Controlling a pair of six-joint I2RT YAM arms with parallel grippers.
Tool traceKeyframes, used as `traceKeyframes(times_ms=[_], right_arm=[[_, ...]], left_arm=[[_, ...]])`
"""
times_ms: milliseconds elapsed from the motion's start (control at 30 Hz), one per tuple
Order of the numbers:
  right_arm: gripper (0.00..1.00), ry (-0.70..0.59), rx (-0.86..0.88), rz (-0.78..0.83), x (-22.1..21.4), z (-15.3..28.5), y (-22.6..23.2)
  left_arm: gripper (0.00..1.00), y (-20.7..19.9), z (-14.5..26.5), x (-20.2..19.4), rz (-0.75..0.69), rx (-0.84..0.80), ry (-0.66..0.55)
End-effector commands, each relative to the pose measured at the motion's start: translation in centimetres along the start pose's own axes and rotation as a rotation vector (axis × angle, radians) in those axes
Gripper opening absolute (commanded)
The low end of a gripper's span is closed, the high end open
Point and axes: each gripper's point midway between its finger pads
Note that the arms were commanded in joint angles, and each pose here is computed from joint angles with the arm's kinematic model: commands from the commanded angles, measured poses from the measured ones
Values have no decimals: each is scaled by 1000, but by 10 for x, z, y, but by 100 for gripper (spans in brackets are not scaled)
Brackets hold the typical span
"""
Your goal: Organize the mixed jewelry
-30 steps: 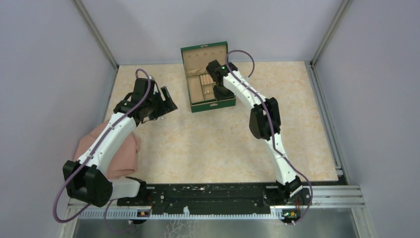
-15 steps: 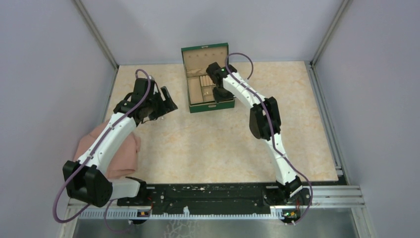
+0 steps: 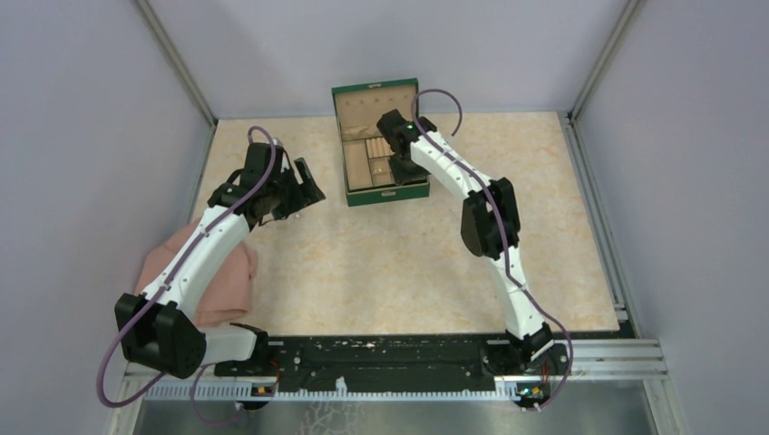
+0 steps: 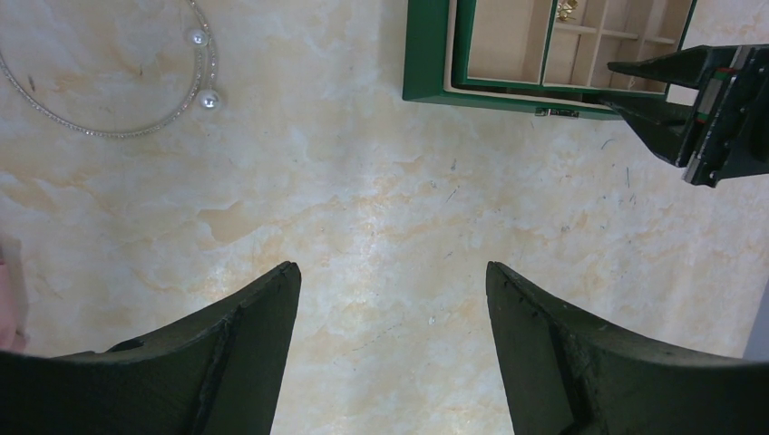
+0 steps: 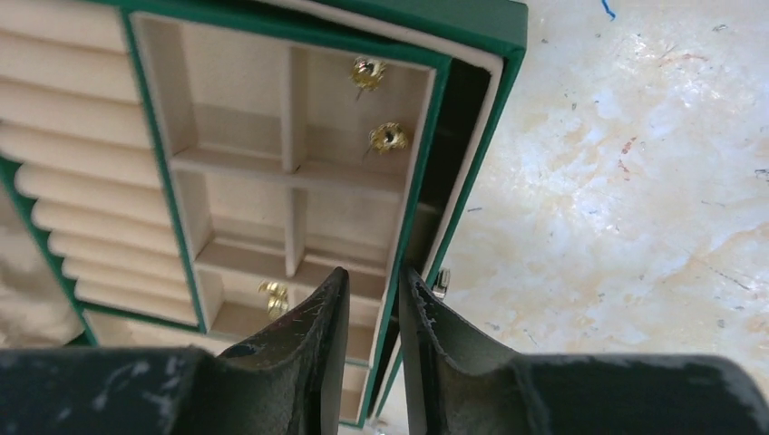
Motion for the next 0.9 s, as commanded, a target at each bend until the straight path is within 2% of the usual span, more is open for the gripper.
traceKeyframes(times_ms=[0,167,267,400,467,533,733,867], right_arm=[[27,-73,203,48,24,75,31],[17,-205,385,252,48,117,51],[20,-330,459,439,64,126,43],[26,-501,694,676,88,151,35],[33,-512,773,774,99,156,28],[34,-483,738,880,113,143,19],[33,-394,633,1167,117,105,25],[30,-374,581,1278,118,83,41]], left_arm=[[81,-6,5,7,4,-22,-19],[82,-19,10,16,-20,-76,-51],[85,-33,12,22,-38,-146,-73],[86,-48,5,27,-67,-201,-73],[86,-55,0,31,-78,-207,-64],[86,-60,-8,33,-92,-211,-52],[87,-71,-26,40,-115,-219,-47],[87,-71,-27,43,-120,-217,-65]])
Point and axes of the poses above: each gripper's point midway between its finger pads, its own z axis back along the fingers, its own y axis along the line the jaws close on, x = y × z, and after that the axes turned 12 degrees about z, right-handed
